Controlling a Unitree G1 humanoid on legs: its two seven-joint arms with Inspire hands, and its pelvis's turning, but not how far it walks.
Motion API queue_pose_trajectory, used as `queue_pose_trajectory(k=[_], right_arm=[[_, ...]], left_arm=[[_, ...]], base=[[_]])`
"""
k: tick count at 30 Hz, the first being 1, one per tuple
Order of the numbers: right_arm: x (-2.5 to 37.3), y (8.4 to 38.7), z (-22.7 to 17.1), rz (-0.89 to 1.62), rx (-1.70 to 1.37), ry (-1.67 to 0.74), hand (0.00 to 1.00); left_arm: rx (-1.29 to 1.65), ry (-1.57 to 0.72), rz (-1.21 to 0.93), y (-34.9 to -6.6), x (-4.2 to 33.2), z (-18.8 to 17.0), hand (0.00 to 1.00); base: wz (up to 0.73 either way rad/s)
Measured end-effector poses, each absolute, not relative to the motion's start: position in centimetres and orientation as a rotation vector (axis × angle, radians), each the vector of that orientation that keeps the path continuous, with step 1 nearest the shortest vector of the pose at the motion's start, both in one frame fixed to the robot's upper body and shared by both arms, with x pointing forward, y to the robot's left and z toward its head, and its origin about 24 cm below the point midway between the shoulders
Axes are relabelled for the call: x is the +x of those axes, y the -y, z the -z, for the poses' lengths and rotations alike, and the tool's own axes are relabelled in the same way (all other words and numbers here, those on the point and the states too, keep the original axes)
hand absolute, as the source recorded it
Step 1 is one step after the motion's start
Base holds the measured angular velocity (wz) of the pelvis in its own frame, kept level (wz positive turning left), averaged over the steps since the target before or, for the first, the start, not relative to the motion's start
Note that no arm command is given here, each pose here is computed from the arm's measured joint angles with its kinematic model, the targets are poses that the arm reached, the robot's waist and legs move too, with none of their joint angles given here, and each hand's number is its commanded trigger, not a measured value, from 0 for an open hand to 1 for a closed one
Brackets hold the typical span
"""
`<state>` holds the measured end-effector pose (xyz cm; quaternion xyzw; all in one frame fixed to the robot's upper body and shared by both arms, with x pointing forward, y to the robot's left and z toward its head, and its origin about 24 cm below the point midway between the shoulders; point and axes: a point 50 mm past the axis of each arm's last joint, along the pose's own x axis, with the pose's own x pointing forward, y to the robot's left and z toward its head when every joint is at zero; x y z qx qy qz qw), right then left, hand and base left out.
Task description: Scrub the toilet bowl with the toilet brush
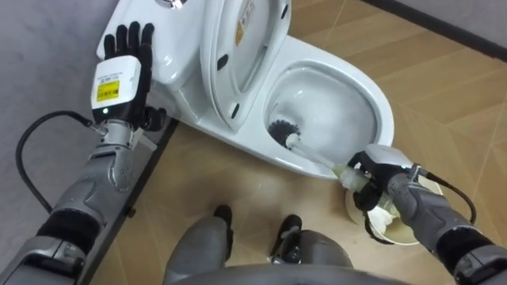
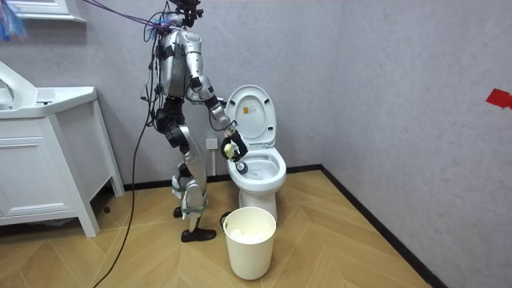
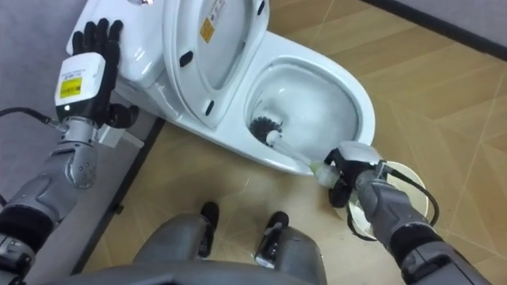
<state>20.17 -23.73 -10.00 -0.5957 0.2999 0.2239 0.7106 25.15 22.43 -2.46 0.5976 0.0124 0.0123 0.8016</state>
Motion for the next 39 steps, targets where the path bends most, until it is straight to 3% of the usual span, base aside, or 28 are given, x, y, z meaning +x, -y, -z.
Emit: queue_pose_trajectory(k=[10,18,25,32,39], right_arm=[[18.5,25.5,11.0,-0.471,-1.32,-0.775,1.0],[19.6,26.0,10.7,-0.416,-1.284,-0.782,1.0],[25.0,27.1,7.4,-0.279,-1.254,-0.749,1.0],[30.4,26.3,2.8,-0.143,-1.174,-0.601,1.0],[31.2,27.0,1.6,-0.106,-1.191,-0.591,1.0]], left_arm=[[1.287,-0.046,-0.036,-22.5,25.1,2.7,0.0],[1.275,0.016,-0.057,-22.0,25.7,1.8,0.0],[1.265,0.131,-0.073,-20.6,27.9,-0.2,0.0],[1.24,0.222,-0.076,-19.3,29.2,-1.9,0.0],[1.228,0.305,-0.095,-19.2,29.6,-3.0,0.0]], base=[[0.01],[0.05],[0.09],[0.1],[0.0]])
